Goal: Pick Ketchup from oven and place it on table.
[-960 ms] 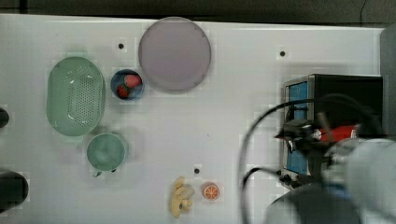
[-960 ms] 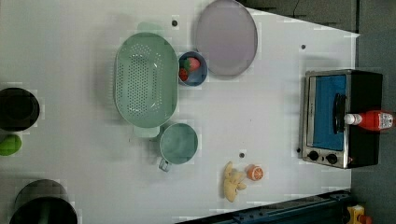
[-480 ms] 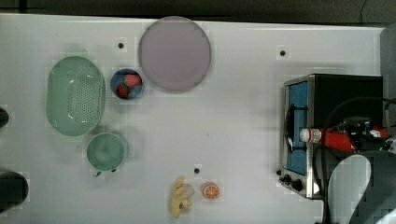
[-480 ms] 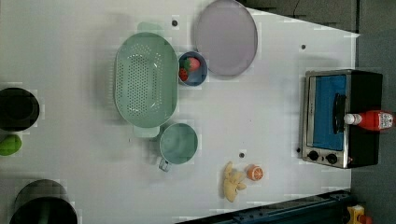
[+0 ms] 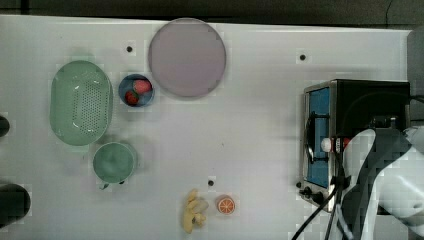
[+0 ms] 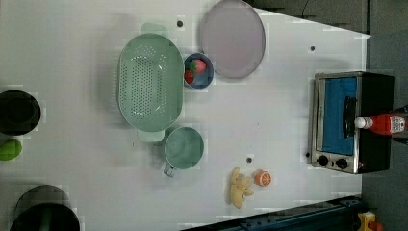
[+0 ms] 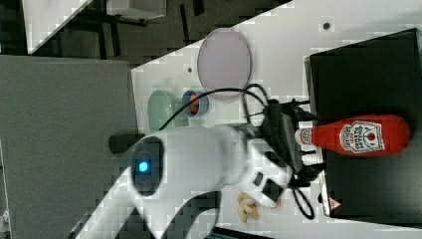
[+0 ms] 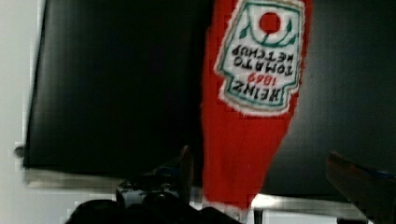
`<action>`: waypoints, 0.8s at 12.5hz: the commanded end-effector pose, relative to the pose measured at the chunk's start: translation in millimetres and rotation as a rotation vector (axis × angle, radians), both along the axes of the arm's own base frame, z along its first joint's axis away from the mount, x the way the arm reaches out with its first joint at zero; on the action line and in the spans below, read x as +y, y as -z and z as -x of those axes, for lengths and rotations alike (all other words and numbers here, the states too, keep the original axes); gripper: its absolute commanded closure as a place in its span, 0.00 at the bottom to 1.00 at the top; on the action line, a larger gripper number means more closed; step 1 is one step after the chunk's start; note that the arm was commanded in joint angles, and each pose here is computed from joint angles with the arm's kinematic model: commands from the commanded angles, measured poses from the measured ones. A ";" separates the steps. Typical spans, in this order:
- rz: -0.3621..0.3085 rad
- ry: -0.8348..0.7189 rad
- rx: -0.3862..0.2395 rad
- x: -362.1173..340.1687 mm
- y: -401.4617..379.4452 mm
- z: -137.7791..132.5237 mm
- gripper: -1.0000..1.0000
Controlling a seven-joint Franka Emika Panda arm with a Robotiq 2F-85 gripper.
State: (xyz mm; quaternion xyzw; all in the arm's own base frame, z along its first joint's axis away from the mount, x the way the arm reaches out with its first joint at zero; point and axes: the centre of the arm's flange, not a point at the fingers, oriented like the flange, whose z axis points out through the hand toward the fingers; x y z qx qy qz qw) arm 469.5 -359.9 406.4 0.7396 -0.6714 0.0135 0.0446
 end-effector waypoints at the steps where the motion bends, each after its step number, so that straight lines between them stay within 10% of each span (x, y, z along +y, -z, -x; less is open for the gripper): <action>1: -0.016 0.148 -0.090 -34.0 -1.1 12.8 0.00; 10: 0.024 0.183 -0.065 -49.9 48.5 8.3 0.00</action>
